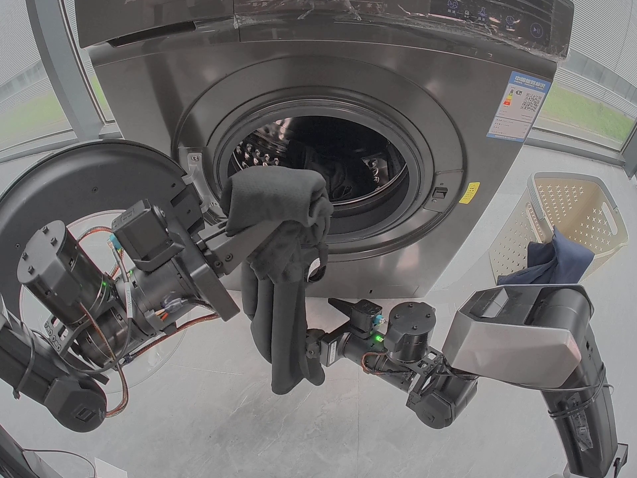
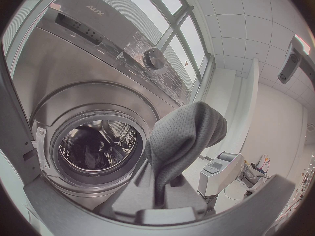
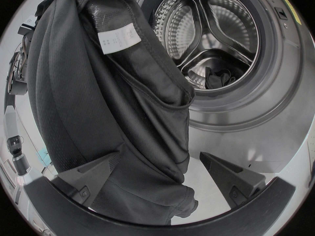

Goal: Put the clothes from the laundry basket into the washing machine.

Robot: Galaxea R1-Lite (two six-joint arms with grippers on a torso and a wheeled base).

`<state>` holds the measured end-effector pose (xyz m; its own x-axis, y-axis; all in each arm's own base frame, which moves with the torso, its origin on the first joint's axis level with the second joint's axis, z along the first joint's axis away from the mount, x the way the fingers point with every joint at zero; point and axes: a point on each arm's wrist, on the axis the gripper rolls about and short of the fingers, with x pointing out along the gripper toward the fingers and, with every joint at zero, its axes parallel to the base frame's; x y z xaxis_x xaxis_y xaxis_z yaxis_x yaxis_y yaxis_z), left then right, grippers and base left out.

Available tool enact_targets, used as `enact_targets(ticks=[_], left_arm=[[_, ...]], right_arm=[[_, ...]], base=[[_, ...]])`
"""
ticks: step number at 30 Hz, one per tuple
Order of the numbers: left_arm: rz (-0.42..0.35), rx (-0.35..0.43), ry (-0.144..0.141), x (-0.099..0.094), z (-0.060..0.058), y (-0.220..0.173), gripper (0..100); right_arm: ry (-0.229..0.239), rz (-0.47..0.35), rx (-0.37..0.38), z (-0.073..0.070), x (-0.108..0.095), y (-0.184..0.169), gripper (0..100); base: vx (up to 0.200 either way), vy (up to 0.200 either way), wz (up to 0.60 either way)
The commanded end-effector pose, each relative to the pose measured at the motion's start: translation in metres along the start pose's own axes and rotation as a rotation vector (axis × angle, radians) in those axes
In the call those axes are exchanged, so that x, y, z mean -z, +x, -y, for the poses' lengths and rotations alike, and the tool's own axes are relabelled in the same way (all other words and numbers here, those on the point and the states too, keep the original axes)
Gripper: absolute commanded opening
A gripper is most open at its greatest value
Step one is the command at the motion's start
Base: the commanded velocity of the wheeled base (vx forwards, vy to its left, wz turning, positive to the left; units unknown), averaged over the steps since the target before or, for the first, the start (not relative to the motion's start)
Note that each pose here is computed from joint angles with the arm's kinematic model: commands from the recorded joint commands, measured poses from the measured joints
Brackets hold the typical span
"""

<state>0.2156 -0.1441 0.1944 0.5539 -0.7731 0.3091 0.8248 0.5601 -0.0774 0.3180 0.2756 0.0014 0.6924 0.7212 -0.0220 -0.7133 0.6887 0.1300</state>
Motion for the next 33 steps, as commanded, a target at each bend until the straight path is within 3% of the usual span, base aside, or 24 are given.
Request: enact_targets(ticks=[1,15,23,31,33], left_arm=[[0.000,-0.002,0.000,0.000,-0.001,0.000,0],[-0.005,-0.002,-0.002,0.001,0.000,-0.001,0],[-0.008,-0.001,-0.003,0.002,0.000,-0.001,0],[-0.007,-0.005,-0.002,0.002,-0.001,-0.001,0],[-0.002,-0.019,0.004,0.000,-0.005,-0.002,0]], right_arm=[[-0.001,0.029,-0.006,-0.001,-0.004,0.006,100],[-0.015,0.136,0.000,0.012,-0.003,0.045,100],[-0.026,0.224,-0.020,0.011,-0.012,0.064,100],[-0.028,0.216,-0.044,0.009,-0.008,0.062,100],[-0.023,0.168,-0.033,0.012,-0.002,0.051,100]], base=[[0.000,0.000,0.00],[0.000,0.000,0.00],[0.000,0.000,0.00],[0.000,0.000,0.00],[0.000,0.000,0.00]])
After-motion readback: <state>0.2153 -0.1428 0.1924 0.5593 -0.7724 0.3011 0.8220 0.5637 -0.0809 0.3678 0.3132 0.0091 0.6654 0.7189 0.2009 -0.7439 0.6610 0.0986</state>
